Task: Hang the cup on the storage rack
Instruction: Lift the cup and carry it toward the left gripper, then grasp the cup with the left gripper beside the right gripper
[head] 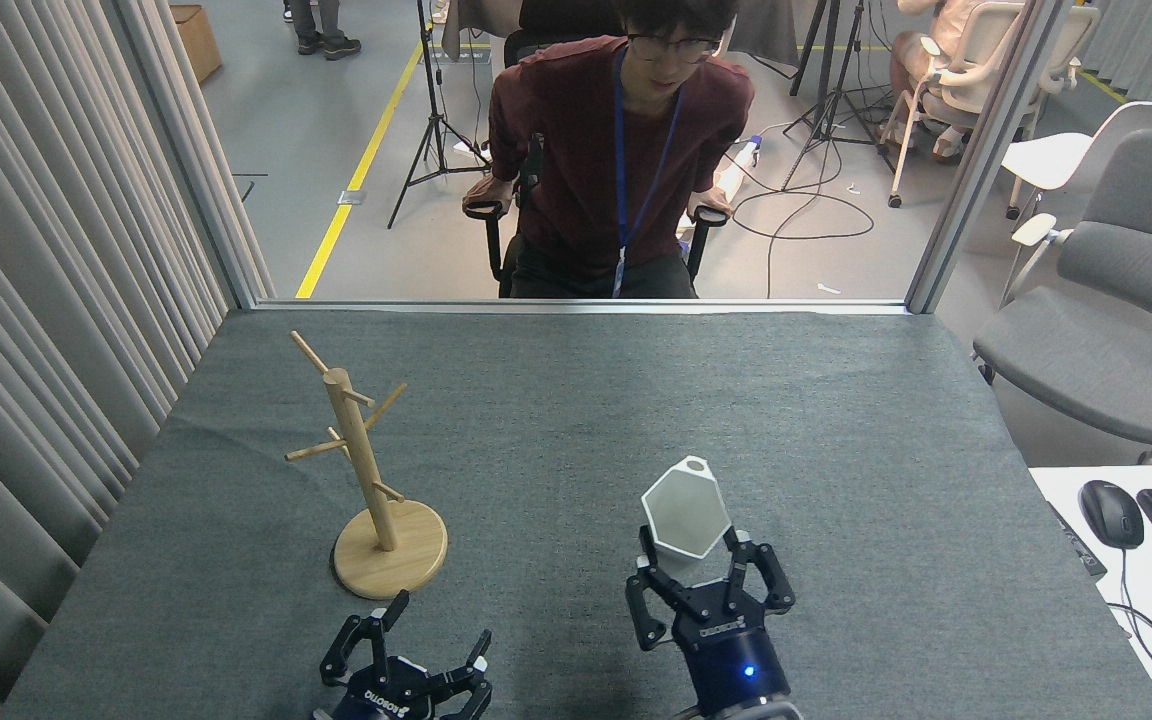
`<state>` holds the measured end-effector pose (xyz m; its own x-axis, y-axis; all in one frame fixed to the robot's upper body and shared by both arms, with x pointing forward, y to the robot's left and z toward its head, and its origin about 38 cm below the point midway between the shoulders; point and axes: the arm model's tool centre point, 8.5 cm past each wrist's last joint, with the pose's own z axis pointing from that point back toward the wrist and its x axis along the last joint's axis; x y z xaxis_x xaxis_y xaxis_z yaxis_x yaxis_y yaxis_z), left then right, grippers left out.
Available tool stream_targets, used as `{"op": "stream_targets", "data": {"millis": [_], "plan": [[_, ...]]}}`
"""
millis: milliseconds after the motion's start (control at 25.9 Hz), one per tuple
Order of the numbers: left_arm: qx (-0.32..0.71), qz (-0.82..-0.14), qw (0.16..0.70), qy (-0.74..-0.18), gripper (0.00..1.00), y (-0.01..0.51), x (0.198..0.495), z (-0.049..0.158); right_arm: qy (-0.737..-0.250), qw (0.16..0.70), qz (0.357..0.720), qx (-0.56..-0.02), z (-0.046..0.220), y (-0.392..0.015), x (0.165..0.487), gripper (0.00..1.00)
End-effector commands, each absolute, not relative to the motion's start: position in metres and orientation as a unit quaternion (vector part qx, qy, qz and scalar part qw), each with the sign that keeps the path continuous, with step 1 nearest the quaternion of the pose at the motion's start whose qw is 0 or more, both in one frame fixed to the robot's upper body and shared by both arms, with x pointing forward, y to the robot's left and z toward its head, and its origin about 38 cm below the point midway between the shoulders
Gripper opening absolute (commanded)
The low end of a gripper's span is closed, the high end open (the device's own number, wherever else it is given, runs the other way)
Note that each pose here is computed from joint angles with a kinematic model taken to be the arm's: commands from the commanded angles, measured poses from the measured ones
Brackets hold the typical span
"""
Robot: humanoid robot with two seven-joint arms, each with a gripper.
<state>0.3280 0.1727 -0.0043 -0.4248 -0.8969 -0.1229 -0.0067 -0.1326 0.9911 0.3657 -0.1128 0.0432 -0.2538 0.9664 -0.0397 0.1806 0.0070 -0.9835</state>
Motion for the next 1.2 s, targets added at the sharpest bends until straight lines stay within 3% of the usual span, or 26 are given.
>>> {"op": "stream_targets", "data": {"millis": [0, 232, 541, 1158], "plan": [[0.398, -0.640, 0.332, -0.568, 0.99, 0.146, 0.328, -0.003, -0.613, 0.371, 0.527, -0.457, 0.041, -0.081, 0.343, 0.52], [0.387, -0.644, 0.282, -0.597, 0.99, 0.096, 0.319, 0.011, -0.627, 0.352, 0.539, -0.439, 0.043, -0.043, 0.327, 0.52], [0.375, -0.647, 0.267, -0.608, 0.99, 0.068, 0.310, 0.012, -0.639, 0.338, 0.543, -0.428, 0.047, -0.021, 0.315, 0.52], [0.376, -0.646, 0.270, -0.607, 0.99, 0.071, 0.310, 0.011, -0.632, 0.348, 0.542, -0.430, 0.043, -0.037, 0.282, 0.54]]}}
